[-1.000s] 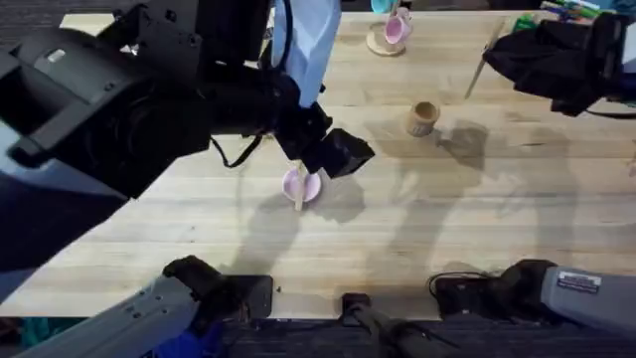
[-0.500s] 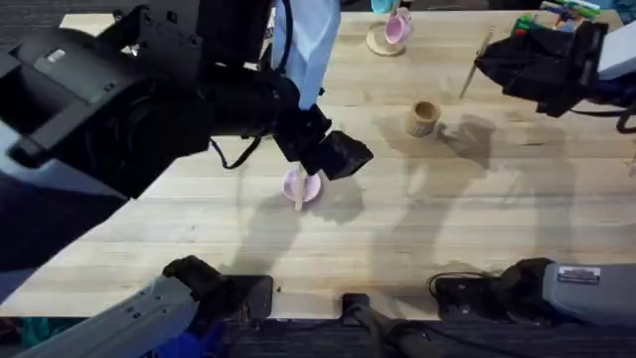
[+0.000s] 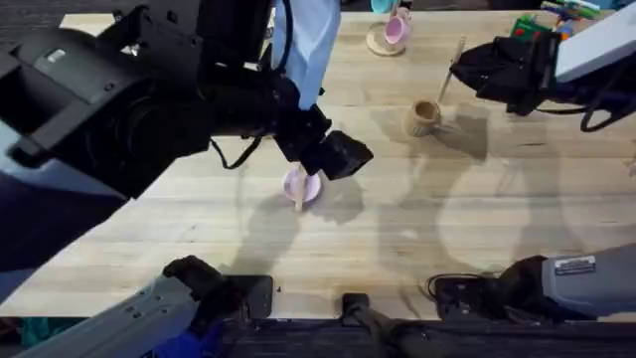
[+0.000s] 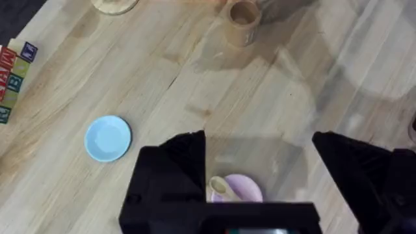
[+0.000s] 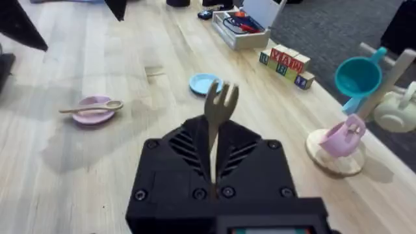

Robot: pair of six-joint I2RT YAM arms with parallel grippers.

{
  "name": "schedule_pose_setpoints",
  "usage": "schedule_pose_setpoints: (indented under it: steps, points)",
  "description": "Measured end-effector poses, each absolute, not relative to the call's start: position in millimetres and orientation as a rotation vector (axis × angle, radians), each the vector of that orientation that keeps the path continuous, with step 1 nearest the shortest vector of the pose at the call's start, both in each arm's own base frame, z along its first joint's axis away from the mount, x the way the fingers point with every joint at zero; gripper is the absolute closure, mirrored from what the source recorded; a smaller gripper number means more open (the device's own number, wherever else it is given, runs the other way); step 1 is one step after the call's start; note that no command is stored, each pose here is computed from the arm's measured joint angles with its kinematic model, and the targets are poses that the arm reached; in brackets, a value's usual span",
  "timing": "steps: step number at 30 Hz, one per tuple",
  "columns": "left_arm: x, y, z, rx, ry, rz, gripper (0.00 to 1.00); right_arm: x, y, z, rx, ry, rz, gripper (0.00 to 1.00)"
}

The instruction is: Pick up a utensil and set it on the pink plate, then put the other utensil in the container.

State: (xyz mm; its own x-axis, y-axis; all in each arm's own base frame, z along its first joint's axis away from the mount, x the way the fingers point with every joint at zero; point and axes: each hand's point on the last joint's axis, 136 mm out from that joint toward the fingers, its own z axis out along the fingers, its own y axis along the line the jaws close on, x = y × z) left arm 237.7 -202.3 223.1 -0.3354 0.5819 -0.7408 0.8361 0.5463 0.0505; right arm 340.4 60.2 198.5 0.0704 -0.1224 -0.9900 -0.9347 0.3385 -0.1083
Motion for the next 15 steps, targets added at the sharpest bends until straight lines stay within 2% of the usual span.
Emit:
schedule_pose_setpoints:
  steps: [15]
  points:
    - [238,-202,223,1.14,2.051,-0.444,0.008,355,55,168,-1.047,1.381,0.851,0.97]
